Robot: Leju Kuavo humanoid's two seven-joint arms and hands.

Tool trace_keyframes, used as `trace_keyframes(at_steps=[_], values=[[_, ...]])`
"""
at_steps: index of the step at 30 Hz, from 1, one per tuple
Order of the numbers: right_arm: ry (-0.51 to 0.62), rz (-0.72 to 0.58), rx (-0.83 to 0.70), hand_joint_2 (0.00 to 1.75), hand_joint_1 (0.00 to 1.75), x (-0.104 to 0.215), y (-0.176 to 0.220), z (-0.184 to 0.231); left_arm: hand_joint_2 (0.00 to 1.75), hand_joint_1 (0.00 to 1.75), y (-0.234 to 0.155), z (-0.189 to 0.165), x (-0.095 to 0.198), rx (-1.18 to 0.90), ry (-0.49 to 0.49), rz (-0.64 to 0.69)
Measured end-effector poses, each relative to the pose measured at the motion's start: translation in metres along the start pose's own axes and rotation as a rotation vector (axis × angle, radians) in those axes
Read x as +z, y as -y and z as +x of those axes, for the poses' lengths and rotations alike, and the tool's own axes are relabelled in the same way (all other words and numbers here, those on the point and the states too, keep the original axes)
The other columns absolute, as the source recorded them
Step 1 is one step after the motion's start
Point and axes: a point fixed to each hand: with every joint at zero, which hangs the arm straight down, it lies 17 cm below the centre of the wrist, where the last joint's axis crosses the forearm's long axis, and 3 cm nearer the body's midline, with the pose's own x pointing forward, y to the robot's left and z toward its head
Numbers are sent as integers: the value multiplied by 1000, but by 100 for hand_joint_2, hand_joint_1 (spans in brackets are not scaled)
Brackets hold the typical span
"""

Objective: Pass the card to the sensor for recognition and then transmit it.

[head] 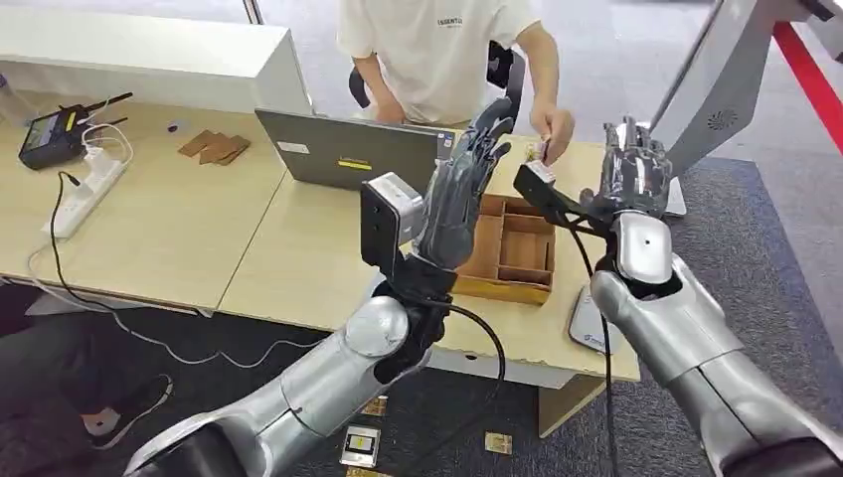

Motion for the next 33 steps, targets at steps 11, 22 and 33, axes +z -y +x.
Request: trace_keyframes(at_steps=[11, 22, 33], values=[[8, -7, -29, 175, 0, 1, -6, 5, 0, 0, -4, -4, 1, -14, -8, 14], [3, -102, -251, 175, 0, 0, 18, 11, 0, 0, -16, -10, 2, -55, -27, 44], [-21, -44, -541, 175, 0, 59, -12, 22, 0, 0, -37, -8, 6, -119, -45, 92]])
